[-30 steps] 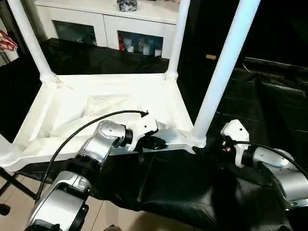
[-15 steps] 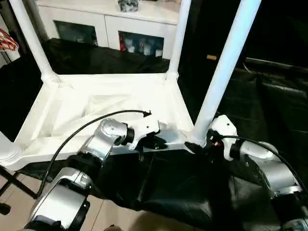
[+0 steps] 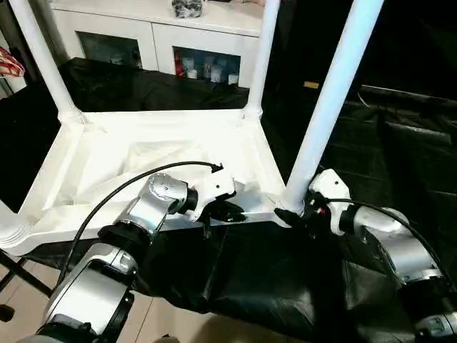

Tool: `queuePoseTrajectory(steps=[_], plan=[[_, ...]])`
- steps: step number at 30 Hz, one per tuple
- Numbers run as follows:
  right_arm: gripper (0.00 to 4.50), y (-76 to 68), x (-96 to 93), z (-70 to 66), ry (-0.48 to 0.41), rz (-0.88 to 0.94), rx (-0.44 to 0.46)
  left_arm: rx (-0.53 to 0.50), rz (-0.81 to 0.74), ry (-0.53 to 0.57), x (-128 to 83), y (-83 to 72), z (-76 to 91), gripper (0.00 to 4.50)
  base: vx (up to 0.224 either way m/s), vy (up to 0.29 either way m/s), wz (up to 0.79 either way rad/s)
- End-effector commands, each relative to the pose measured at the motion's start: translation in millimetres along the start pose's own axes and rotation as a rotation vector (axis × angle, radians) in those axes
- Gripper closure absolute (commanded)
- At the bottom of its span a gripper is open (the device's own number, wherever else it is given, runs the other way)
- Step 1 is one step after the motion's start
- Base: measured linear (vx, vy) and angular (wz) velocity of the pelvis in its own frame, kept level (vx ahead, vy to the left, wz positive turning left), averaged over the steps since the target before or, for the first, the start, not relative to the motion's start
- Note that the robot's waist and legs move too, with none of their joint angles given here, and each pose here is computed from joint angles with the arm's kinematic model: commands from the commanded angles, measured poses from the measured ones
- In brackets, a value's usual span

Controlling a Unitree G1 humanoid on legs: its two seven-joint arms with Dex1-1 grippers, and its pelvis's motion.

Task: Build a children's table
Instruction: Rotate leg to tighten

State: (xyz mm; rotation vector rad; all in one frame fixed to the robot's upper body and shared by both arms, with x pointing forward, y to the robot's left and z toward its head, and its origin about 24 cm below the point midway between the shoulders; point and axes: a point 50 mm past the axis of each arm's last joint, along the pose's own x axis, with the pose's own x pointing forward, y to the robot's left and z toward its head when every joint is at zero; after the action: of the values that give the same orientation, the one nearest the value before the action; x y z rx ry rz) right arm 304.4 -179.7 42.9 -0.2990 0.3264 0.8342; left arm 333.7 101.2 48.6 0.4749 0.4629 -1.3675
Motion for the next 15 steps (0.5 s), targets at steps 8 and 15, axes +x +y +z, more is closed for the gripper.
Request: queuePoseTrajectory(steps=[8, 15], plan=[[0.81, -0.4, 8.1, 1.7, -0.015, 0.031, 0.046, -0.052, -0.032, 0.078, -0.2, -6.1, -20.1, 4.50, 0.000, 0.000, 0.00], [1.45, 1.3, 13.0, 0.4, -0.028, 0.050, 0.079, -0.058, -0.035, 0.068, -5.5, -6.4, -22.4, 4.50, 0.000, 0.000, 0.00]])
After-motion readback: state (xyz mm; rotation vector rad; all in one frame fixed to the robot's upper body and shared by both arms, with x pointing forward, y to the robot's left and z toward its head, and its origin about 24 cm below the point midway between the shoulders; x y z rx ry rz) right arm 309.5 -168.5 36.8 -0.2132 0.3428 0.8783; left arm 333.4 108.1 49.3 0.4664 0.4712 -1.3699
